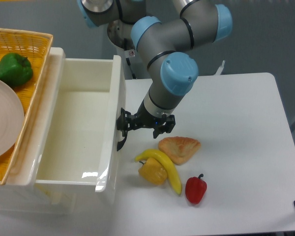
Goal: Slide open the top white drawer
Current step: 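Keep pulling the drawer handle until the drawer is fully extended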
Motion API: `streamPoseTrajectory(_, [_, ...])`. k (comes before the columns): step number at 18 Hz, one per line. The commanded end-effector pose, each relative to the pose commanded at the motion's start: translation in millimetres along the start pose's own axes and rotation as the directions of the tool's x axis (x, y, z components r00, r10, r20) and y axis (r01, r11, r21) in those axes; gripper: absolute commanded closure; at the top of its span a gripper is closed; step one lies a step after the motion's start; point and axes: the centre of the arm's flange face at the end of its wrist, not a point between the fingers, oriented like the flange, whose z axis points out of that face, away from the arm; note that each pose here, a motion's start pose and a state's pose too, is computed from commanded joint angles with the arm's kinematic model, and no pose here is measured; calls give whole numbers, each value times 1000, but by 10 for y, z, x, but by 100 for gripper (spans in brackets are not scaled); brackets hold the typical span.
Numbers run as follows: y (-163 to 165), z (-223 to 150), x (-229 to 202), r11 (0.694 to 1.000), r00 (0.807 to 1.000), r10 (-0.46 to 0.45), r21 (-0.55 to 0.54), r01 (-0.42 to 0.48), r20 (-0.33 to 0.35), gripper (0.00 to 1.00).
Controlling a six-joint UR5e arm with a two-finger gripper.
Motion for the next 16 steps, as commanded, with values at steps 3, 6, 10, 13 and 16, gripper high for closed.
streamPoseTrajectory(3, [2, -12, -35, 1000, 1000, -4, 2, 4, -1, 0])
streamPoseTrajectory(6, [6, -25, -72, 1000, 1000, -10, 4, 10, 0, 0])
streamPoseTrajectory(10, [6, -32, -120, 1000, 1000, -18, 6, 18, -2, 0])
streamPoseTrajectory(13, [6, -59, -170, 1000, 1000, -24, 12, 24, -4, 0])
streamPoseTrajectory(16, [12, -65, -237, 999, 1000, -30, 14, 31, -6, 0])
